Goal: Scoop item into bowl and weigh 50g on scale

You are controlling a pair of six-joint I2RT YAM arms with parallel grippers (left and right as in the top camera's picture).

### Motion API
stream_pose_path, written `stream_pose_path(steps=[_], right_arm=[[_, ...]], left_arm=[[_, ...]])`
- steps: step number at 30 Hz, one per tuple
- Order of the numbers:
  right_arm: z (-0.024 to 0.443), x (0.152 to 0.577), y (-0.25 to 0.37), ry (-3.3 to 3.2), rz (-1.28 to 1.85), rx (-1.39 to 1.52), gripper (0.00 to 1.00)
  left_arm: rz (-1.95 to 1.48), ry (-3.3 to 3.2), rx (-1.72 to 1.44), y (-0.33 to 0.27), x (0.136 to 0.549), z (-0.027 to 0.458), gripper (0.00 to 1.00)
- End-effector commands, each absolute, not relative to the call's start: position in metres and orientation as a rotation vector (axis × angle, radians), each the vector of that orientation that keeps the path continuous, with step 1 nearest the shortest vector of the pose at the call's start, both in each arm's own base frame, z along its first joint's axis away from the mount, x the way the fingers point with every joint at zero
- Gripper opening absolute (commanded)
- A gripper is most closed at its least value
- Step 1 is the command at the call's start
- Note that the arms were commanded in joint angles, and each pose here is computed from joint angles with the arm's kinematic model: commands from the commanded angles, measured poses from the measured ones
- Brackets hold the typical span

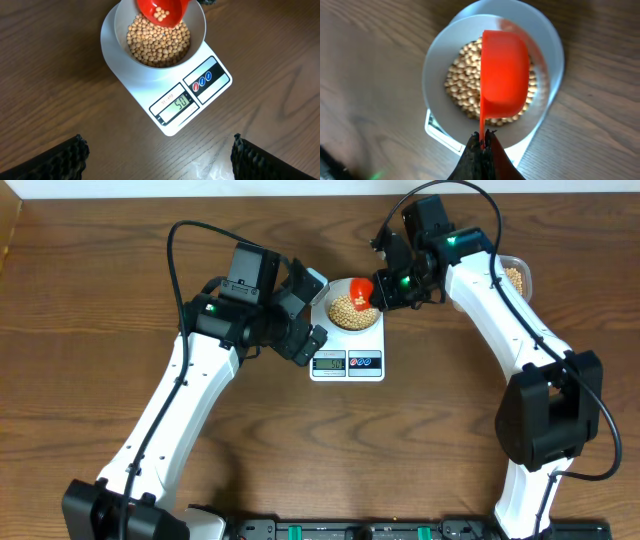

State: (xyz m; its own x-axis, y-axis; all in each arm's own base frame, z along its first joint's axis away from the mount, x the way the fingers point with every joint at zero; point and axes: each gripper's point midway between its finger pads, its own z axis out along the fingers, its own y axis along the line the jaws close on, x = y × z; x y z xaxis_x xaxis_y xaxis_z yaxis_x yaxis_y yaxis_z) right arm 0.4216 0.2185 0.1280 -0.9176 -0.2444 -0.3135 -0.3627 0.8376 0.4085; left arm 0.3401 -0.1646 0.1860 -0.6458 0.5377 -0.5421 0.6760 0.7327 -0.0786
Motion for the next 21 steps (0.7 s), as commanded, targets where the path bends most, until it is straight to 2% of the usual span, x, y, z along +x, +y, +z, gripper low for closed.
stream_pose_path(steps=[1,21], right_arm=[[0.1183,0.4228,0.2137,2.792,0.644,-0.453,0.01],[0.1207,0.4192,0.2192,2.789,0.702,-0.462,0.01]], left_arm=[[-0.401,2.458,0.920,-0.1663,0.3386,0.1798,0.93],[-0.401,2.458,0.920,-0.1663,0.3386,0.1798,0.93]])
